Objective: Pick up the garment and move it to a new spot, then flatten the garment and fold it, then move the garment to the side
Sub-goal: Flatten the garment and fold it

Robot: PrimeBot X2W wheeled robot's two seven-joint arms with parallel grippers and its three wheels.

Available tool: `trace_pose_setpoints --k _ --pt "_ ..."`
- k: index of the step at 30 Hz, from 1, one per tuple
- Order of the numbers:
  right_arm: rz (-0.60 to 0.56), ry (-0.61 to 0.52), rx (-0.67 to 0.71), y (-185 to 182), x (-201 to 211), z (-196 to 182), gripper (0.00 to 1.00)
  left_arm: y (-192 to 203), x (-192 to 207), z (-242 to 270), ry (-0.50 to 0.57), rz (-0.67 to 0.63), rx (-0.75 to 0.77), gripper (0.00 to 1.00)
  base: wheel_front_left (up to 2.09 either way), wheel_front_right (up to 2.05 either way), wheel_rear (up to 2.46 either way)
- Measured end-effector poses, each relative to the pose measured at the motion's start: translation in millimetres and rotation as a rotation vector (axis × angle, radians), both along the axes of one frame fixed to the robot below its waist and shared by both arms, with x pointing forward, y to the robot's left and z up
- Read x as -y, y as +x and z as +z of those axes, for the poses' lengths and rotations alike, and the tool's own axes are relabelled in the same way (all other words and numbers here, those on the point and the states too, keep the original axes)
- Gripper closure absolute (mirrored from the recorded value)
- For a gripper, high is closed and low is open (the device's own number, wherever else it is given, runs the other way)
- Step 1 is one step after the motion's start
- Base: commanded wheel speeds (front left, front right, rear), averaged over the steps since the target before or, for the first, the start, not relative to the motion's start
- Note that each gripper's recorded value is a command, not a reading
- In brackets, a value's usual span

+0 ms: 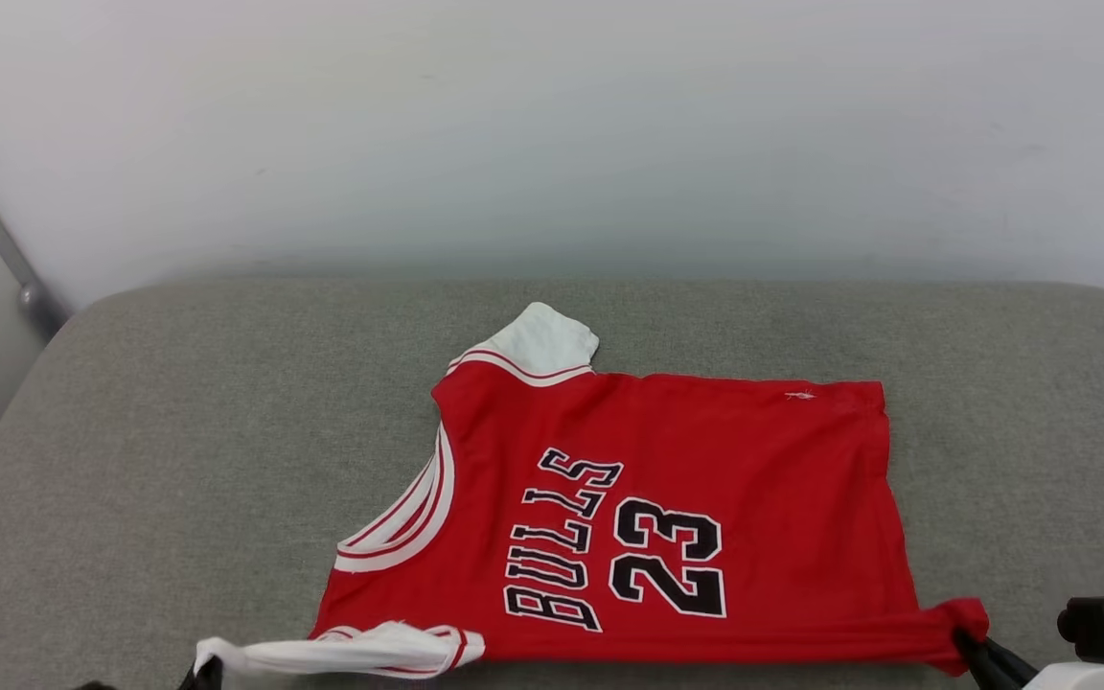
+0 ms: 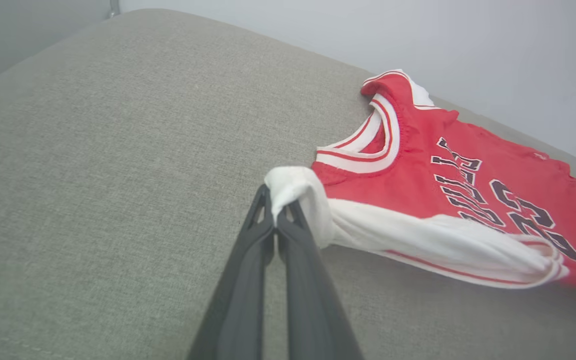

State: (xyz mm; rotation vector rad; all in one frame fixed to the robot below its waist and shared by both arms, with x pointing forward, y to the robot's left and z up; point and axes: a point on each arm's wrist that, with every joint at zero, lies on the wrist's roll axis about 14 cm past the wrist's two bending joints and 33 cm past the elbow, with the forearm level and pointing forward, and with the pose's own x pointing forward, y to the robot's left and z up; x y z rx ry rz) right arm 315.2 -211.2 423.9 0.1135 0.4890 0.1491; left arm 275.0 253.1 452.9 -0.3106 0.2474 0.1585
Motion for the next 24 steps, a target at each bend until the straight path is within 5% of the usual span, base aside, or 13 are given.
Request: trace_pose_setpoints --k 16,24 --pt "0.024 -0.055 -0.056 56 -6 0 1.0 116 56 23 -0.002 -0.213 0.085 1.0 0.0 0.0 0.0" --pt "0.058 -0.076 -0.115 92 -15 -27 1.0 156 58 -17 -0.014 -0.235 -0.012 1.0 0.0 0.0 0.0"
